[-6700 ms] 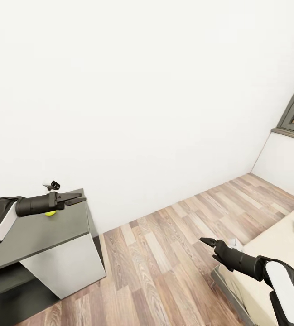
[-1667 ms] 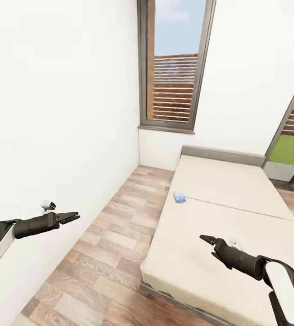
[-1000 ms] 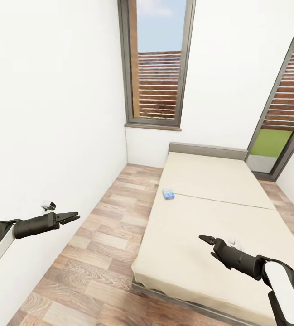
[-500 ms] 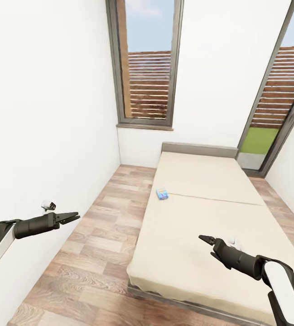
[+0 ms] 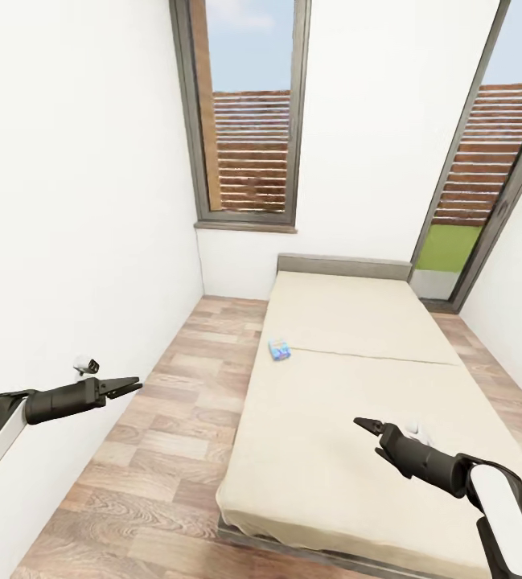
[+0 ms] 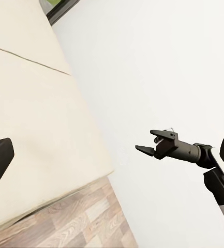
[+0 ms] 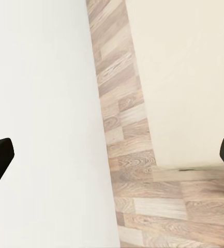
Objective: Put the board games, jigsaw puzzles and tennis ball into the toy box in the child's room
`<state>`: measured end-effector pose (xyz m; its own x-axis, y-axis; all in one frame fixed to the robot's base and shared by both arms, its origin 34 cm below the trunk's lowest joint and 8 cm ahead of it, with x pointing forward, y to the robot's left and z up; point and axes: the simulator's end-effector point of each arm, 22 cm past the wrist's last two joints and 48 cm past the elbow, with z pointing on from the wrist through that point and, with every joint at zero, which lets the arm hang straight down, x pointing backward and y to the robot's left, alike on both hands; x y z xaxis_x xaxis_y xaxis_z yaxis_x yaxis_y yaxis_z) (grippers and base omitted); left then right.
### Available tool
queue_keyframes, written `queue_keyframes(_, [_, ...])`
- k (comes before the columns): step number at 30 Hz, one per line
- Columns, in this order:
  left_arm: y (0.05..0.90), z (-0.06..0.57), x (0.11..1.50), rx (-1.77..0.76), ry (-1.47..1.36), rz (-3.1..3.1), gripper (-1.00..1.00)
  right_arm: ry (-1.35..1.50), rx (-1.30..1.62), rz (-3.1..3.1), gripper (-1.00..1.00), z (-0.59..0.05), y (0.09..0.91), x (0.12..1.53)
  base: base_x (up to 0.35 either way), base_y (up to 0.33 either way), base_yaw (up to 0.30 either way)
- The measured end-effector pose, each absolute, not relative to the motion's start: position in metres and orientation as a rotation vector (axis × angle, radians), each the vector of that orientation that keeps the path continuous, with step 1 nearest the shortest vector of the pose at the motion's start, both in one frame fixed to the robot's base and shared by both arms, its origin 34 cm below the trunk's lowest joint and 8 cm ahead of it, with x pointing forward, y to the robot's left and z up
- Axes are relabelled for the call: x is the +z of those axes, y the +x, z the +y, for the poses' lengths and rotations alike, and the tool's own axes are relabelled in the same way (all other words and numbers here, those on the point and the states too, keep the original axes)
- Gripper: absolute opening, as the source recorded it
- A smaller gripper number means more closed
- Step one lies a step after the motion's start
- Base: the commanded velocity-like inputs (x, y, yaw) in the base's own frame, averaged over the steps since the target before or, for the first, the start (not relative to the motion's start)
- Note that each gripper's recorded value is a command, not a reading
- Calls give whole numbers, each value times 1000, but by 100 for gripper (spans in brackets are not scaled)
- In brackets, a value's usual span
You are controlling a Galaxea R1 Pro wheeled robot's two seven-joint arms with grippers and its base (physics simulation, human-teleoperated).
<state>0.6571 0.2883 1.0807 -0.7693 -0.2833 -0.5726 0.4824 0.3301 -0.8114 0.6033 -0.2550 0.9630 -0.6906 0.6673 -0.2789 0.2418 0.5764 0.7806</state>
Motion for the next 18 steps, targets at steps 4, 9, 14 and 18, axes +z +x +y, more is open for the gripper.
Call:
queue_keyframes(4, [657,288,1081,-1501,175,1944,100,725,996,2246,100,-256,603,963,131,118,-147])
queue_keyframes(9, [657,288,1081,-1501,175,1944,100,726,996,2246,100,-256,603,963,160,204,-239])
queue_keyframes(14, [657,288,1081,-1502,175,1944,100,726,995,2246,100,-256,603,963,150,104,-272])
queue_keyframes(18, [657,288,1081,-1502,175,1944,100,724,995,2247,100,-255,603,963,65,26,-280])
